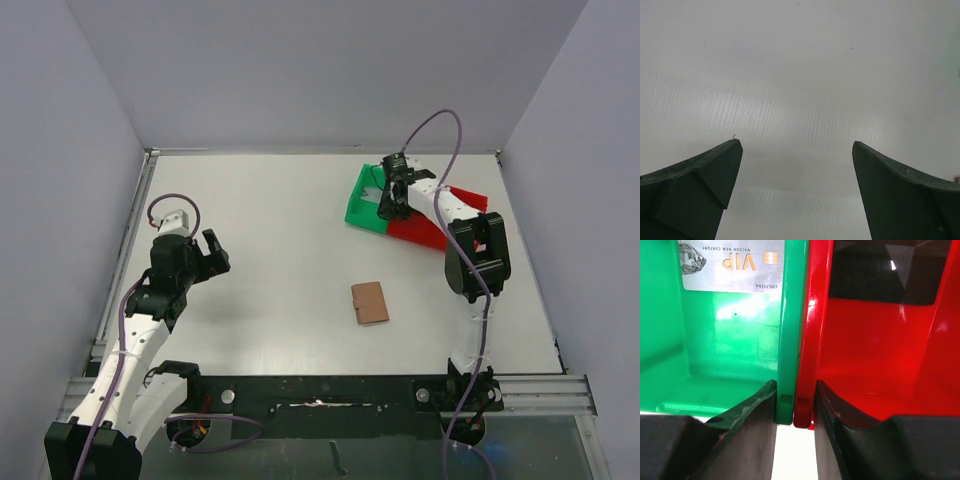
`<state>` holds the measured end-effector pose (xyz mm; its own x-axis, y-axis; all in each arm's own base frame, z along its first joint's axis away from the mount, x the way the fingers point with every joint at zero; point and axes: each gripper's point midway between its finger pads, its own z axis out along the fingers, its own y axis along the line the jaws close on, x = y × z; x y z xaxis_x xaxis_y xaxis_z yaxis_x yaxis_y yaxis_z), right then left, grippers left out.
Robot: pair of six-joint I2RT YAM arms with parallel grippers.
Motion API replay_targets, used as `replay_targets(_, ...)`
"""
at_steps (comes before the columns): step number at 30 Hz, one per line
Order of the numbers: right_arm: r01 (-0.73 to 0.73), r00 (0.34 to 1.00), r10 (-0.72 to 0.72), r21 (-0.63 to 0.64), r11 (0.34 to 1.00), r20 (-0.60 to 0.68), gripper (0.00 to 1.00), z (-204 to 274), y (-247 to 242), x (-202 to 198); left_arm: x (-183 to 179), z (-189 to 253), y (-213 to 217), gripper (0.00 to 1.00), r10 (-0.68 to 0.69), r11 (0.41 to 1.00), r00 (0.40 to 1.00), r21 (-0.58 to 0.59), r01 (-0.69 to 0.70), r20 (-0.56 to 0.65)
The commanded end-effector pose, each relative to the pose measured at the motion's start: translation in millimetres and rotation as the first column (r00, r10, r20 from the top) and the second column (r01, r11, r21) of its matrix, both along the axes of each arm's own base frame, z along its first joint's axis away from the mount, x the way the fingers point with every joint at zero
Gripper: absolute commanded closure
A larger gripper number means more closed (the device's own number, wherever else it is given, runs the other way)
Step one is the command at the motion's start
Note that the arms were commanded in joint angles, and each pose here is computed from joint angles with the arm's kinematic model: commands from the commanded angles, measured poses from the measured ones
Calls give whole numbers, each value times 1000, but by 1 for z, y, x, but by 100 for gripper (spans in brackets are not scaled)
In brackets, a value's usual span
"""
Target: Take the credit cards out of the card holder
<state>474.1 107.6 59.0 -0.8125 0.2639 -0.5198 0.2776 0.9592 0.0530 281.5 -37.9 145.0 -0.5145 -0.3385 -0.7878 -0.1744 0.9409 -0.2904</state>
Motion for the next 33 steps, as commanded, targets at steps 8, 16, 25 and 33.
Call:
replay_targets(8, -155, 988, 154, 71, 985, 32, 69, 22, 100, -54, 13, 32, -4, 7, -16, 1000, 994, -7, 17, 107)
replay_targets(16, -245, 969, 244, 108, 963, 22, 68, 21, 158, -91, 12, 32, -3, 7, -12, 1000, 994, -5, 13, 109)
replay_targets(25, -323, 946, 325, 138, 936, 8, 68, 19, 209, -133, 12, 33, -4, 7, -13, 1000, 994, -5, 14, 109)
replay_targets(33, -342, 939, 344, 160, 926, 15, 67, 24, 224, -150, 11, 33, -4, 7, -14, 1000, 994, -5, 14, 112)
